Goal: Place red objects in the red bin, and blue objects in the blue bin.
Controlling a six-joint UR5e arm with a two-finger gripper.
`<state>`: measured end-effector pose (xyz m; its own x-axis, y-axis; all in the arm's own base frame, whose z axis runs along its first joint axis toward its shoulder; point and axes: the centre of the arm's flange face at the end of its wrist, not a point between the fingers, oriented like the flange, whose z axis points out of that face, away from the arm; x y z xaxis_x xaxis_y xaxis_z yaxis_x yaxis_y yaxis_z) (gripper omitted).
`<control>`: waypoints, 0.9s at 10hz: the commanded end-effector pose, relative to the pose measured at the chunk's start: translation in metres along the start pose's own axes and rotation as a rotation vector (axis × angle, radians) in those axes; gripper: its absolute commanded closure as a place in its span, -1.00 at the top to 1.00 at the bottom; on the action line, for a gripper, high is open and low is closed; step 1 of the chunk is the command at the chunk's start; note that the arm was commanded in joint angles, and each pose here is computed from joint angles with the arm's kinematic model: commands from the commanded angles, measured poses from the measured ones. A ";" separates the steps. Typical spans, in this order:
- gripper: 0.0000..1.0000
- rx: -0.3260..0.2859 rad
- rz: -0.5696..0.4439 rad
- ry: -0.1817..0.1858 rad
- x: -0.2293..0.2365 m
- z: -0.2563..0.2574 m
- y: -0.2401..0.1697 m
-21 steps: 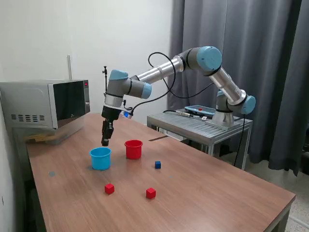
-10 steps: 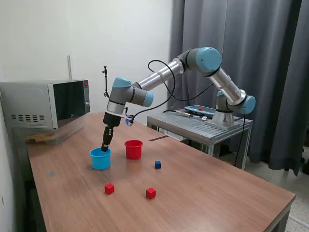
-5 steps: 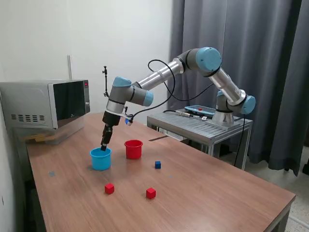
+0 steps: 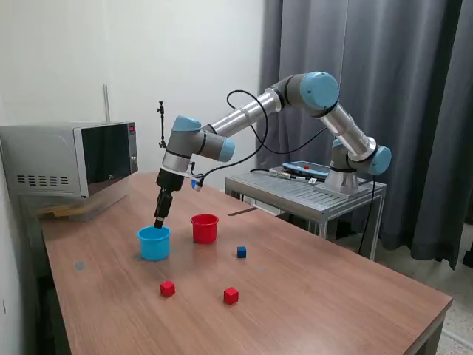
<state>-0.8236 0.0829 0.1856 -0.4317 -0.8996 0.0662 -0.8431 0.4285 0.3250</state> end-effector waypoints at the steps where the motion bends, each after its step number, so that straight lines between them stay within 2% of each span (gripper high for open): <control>1: 1.00 -0.002 -0.006 -0.003 0.000 -0.010 0.002; 4: 1.00 0.069 -0.009 -0.010 0.000 -0.042 -0.001; 8: 1.00 0.042 -0.017 -0.003 0.006 -0.072 0.004; 9: 1.00 0.084 -0.016 -0.011 0.007 -0.078 0.000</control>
<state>-0.8057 0.0738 0.2499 -0.4204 -0.9057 0.0547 -0.8668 0.4186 0.2711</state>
